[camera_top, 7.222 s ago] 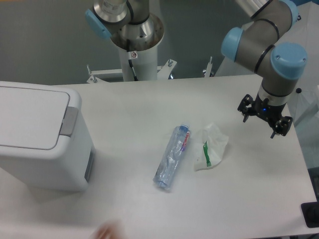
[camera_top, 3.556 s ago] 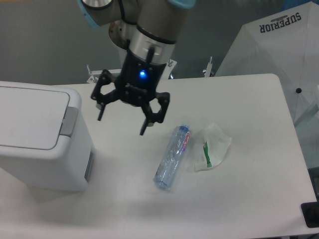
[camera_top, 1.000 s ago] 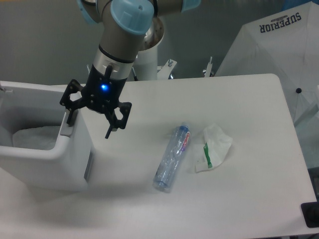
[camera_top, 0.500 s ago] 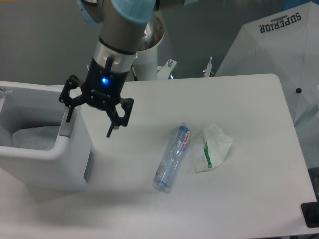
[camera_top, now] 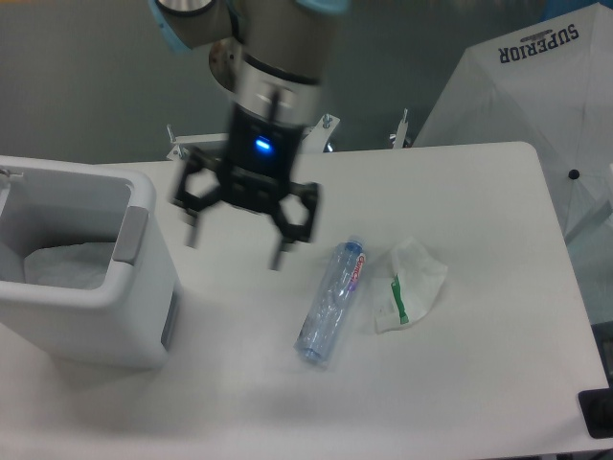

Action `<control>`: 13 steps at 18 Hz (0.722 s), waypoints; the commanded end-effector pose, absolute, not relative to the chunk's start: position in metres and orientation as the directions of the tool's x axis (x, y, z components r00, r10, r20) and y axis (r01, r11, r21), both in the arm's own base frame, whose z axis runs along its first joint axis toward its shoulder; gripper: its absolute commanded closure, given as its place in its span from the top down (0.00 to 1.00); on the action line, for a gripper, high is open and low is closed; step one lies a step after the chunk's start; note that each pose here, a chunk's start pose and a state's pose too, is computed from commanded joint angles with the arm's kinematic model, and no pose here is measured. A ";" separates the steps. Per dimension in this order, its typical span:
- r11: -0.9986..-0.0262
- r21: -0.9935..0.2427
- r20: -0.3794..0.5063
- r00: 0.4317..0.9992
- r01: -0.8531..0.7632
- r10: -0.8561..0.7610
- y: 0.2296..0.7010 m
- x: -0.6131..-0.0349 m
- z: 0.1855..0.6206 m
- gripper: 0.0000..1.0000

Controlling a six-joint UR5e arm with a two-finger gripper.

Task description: Open the trash can

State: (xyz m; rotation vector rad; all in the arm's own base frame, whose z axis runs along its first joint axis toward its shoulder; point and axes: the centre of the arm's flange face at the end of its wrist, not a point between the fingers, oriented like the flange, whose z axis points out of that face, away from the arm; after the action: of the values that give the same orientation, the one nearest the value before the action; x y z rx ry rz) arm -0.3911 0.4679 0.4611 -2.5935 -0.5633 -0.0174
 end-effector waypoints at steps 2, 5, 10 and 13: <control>-0.857 -0.386 0.093 0.939 0.340 0.330 0.455 -0.432 0.407 1.00; -0.931 -0.269 0.016 0.968 0.247 0.252 0.418 -0.487 0.350 1.00; -0.966 -0.112 -0.115 0.969 -0.233 -0.221 0.395 -0.528 0.313 1.00; -0.945 -0.102 -0.137 0.945 -0.310 -0.296 0.408 -0.555 0.304 1.00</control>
State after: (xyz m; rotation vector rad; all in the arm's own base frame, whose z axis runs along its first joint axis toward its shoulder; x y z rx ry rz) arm -0.5547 0.4078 0.3037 -2.9772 0.4654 0.1811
